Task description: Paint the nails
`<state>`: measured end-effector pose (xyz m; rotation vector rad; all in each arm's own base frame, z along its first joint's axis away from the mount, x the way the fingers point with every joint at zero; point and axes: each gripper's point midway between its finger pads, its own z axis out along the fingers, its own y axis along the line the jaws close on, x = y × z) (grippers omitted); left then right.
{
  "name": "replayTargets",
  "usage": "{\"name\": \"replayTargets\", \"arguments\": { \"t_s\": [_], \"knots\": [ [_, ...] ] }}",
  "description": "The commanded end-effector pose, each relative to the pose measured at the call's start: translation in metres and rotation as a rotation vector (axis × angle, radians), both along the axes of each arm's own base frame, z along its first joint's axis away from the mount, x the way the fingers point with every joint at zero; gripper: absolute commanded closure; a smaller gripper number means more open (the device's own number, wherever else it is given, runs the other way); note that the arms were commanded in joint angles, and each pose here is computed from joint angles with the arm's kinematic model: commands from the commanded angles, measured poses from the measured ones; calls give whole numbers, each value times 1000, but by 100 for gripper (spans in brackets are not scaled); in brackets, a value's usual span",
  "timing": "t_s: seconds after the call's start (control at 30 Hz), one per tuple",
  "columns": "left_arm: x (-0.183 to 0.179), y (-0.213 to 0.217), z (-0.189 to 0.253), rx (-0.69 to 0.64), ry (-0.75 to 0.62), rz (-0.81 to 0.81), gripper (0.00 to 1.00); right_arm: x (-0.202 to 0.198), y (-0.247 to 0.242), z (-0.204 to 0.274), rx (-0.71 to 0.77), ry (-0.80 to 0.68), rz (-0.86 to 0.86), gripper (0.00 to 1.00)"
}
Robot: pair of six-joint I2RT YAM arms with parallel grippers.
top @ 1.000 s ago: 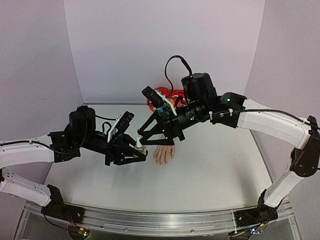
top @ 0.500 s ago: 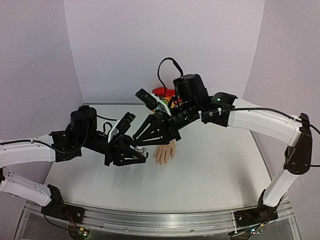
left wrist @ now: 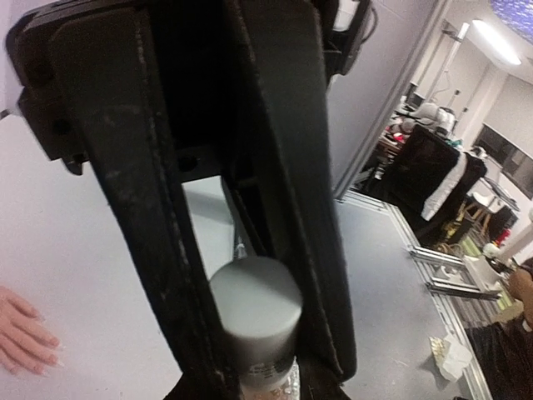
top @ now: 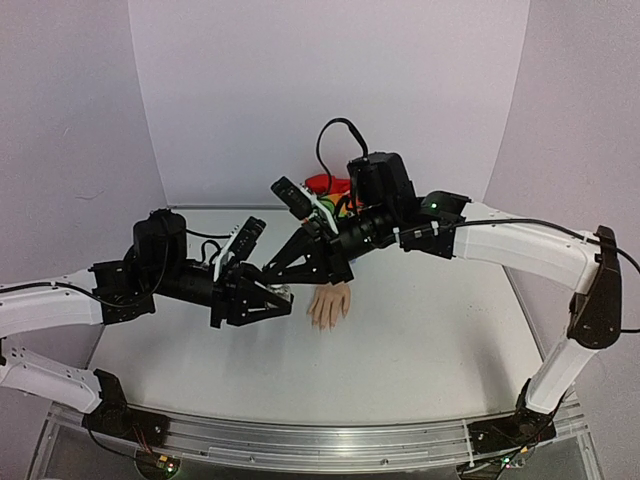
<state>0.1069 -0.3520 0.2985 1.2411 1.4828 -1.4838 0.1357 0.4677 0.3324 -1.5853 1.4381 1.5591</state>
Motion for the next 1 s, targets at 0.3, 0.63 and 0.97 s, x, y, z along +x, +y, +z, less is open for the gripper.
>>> {"name": "replayTargets", "arguments": {
  "t_s": [0.3,0.63,0.97],
  "knots": [
    [182,89,30,102,-184,1219,100,127,0,-94,-492,-188,-1196,100],
    [169,57,5,117,-166,1033,100,100,24,-47,-343,-3,-1062,58],
    [65,34,8,-67,-153,471,100,44,-17,26,-94,48,-495,29]
  ]
}}
